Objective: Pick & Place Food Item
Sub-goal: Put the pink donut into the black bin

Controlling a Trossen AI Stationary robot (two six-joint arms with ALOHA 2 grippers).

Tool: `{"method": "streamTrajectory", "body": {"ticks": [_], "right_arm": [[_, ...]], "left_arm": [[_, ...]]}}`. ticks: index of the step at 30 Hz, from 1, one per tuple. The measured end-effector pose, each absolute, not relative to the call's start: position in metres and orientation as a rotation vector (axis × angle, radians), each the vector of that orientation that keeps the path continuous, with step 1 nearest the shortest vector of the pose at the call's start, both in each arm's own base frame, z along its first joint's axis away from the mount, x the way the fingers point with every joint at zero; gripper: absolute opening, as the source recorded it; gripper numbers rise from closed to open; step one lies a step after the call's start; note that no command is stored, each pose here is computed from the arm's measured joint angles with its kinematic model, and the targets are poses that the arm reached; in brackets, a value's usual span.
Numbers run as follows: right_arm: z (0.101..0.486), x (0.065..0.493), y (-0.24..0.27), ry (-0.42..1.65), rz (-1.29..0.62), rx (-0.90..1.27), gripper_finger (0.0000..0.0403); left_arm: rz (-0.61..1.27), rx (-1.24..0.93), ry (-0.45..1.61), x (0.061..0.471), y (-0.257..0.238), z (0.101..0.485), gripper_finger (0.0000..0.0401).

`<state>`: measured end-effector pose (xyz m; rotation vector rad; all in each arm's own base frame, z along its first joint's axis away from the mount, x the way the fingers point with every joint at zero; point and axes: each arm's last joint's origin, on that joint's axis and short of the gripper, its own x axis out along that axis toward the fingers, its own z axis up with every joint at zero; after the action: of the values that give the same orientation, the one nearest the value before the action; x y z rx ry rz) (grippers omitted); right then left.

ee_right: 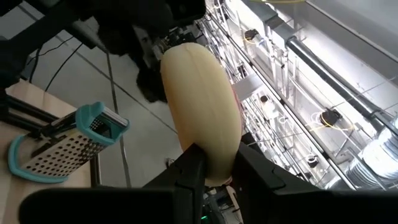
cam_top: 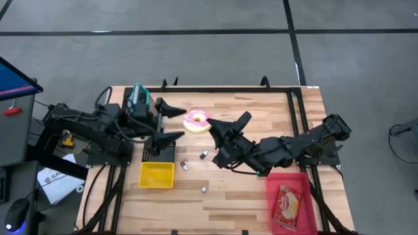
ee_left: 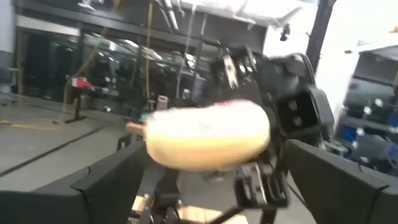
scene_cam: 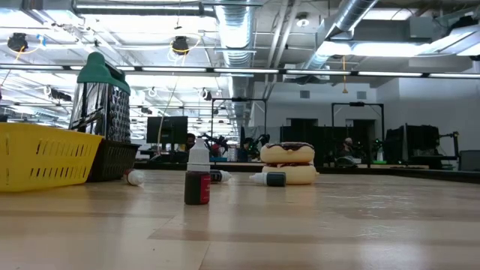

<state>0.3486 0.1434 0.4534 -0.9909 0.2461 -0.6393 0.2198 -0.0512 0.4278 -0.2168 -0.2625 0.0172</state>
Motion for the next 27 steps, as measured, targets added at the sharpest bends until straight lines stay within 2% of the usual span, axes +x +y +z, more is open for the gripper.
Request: {"method": "streamTrajectory", "body": {"ticks": [4,17,27], "right_arm": [[0.453,0.349,0.143,0.255,-0.639,-0.998,0.0065],[0.451,0.349,0.142,0.264,-0.634,-1.008,0.0065],[0.452,0.35,0.14,0.263,-0.639,-1.004,0.0065]], "left_arm": [[0.0,-0.223,-0.275,0.22,-0.052,0.429,0.0397],[0.051,-0.259,-0.294,0.223,-0.037,0.43,0.0399],[-0.012,-0.255,-0.286,0.239,-0.039,0.423,0.0398]]}}
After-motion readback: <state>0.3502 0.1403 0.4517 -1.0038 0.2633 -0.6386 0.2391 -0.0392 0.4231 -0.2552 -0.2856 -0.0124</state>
